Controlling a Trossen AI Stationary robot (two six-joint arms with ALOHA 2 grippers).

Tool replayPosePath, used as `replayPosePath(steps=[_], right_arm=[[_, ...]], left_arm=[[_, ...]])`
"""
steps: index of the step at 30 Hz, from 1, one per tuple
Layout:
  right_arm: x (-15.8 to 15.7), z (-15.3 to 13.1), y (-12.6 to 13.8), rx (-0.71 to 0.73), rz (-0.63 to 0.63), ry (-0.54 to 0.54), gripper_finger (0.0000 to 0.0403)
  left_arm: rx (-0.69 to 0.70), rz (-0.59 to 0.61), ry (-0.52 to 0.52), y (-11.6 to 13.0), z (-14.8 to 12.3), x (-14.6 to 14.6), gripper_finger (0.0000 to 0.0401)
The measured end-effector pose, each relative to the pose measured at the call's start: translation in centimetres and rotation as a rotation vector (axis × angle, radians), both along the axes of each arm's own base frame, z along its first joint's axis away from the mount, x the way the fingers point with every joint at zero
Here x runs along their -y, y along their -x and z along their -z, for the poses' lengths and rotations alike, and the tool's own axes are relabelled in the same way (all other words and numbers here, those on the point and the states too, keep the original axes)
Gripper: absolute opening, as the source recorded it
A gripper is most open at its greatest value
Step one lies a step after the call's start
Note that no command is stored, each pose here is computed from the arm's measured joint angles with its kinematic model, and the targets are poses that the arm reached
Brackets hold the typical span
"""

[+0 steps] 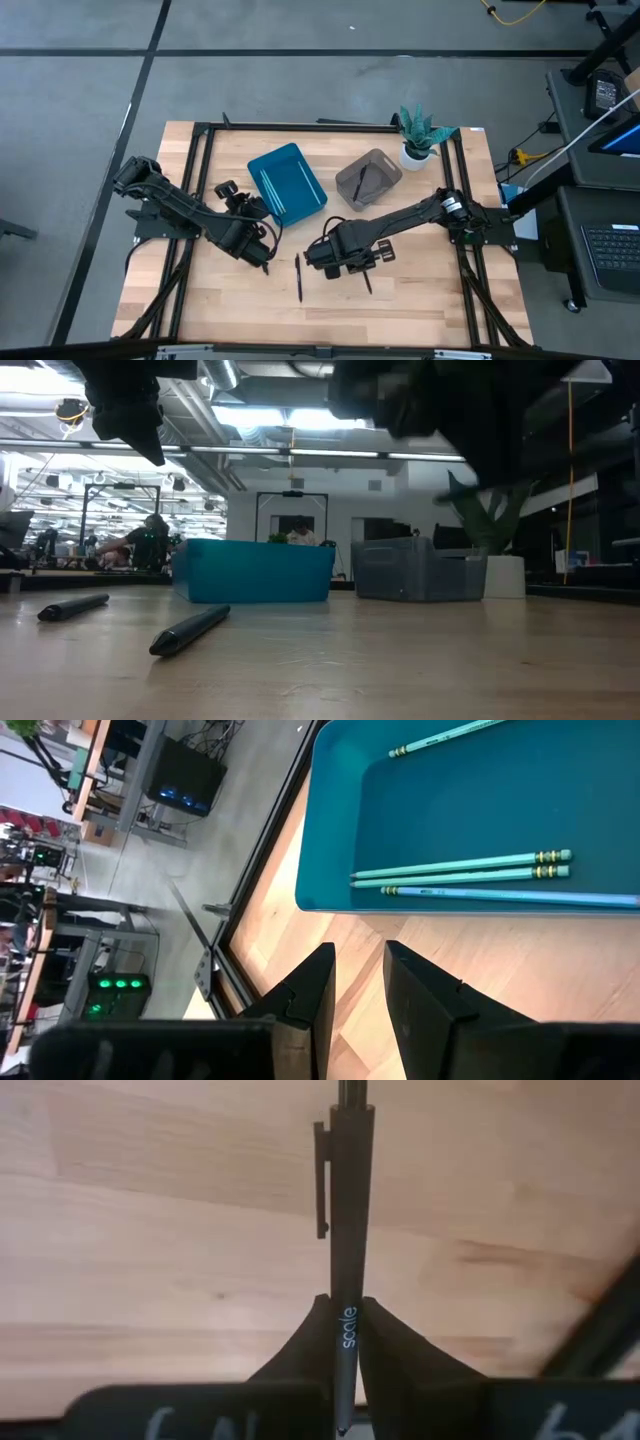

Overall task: Sort pens & pencils
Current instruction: Put the right black pen into the gray bin

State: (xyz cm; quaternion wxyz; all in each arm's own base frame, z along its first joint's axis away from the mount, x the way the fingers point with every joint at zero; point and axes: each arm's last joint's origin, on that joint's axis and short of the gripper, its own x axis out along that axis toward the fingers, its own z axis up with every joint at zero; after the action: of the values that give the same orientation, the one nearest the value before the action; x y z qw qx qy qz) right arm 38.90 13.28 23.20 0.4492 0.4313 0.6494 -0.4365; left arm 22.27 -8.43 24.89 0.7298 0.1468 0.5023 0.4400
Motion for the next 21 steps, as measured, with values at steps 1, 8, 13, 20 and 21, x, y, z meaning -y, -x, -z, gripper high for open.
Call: replayPosePath(steps=[1, 8, 13, 20, 21], right_arm=[[0.0, -0.8, 0.1, -0.001, 0.003, 0.008, 0.0027], [1.4, -3.0, -0.6, 0.106, 0.025, 0.079, 0.0027], [3.8, -3.0, -1.3, 0.124, 0.074, 0.149, 0.0027], [8.0, -3.0, -2.0, 0.135, 0.165, 0.233, 0.0027], [8.6, -3.0, -2.1, 0.134, 0.179, 0.24, 0.0027]], left_arm=[[-0.006, 0.005, -0.001, 0.0, 0.0, 0.0, 0.0082], [-0.008, 0.006, 0.0, 0.0, 0.0, 0.0, 0.0082], [-0.013, 0.003, 0.007, 0.0, 0.0, 0.0, 0.0082], [-0.019, 0.003, 0.011, 0.0, 0.0, 0.0, 0.0082], [-0.019, 0.003, 0.011, 0.0, 0.0, 0.0, 0.0082]])
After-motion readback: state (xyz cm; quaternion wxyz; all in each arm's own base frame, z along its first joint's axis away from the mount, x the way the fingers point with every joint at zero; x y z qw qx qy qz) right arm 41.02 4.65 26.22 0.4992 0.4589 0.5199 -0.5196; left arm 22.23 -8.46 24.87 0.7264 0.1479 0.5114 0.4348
